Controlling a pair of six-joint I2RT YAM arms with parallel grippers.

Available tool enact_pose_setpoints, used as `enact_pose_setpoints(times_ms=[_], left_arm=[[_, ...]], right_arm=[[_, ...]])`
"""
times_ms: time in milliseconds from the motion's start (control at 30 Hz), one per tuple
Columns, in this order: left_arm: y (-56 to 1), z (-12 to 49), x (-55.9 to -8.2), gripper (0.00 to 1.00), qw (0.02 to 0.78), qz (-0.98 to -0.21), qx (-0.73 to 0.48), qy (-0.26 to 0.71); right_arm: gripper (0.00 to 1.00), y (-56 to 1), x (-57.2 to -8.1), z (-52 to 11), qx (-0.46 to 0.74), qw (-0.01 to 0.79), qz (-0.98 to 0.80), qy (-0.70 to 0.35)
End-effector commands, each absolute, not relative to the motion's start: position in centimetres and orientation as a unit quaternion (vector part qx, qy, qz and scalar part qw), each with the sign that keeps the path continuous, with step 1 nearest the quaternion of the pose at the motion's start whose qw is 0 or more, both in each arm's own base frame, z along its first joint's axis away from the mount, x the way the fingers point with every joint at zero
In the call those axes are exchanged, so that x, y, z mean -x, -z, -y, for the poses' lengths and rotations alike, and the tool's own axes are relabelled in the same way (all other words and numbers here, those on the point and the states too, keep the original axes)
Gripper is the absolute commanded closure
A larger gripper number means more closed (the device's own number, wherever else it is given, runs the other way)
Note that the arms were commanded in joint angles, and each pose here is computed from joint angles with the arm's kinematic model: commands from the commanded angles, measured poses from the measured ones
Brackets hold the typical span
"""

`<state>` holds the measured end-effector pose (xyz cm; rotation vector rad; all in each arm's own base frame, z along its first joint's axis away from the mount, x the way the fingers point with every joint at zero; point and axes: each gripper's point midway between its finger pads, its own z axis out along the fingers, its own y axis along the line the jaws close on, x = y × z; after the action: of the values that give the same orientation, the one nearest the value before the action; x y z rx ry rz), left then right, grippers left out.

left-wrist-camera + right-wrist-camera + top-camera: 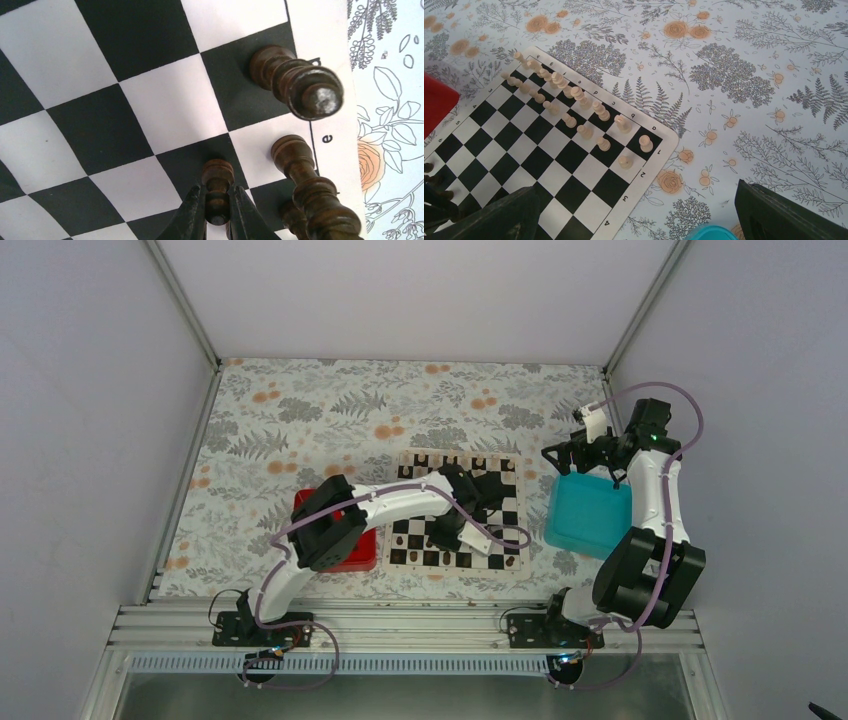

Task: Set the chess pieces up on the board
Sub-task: Place the chess piece on the chessboard.

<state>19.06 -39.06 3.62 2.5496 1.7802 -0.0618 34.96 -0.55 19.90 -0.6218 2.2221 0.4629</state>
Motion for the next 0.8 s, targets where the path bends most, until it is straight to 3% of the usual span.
enact_pose_setpoints(times_ms=[0, 767], left_arm=[[-2.08, 38.4, -18.28, 0.91, -0.013, -0.568, -0.823, 0.02], [-2.37, 38.29, -19.1, 0.91, -0.001, -0.57, -0.821, -0.001]], right_arm=[[0.0, -19.59, -34.7, -0.08, 0.256, 0.385, -0.866, -0.19], [0.0, -19.49, -34.66, -0.13, 0.256, 0.385, -0.866, -0.191]])
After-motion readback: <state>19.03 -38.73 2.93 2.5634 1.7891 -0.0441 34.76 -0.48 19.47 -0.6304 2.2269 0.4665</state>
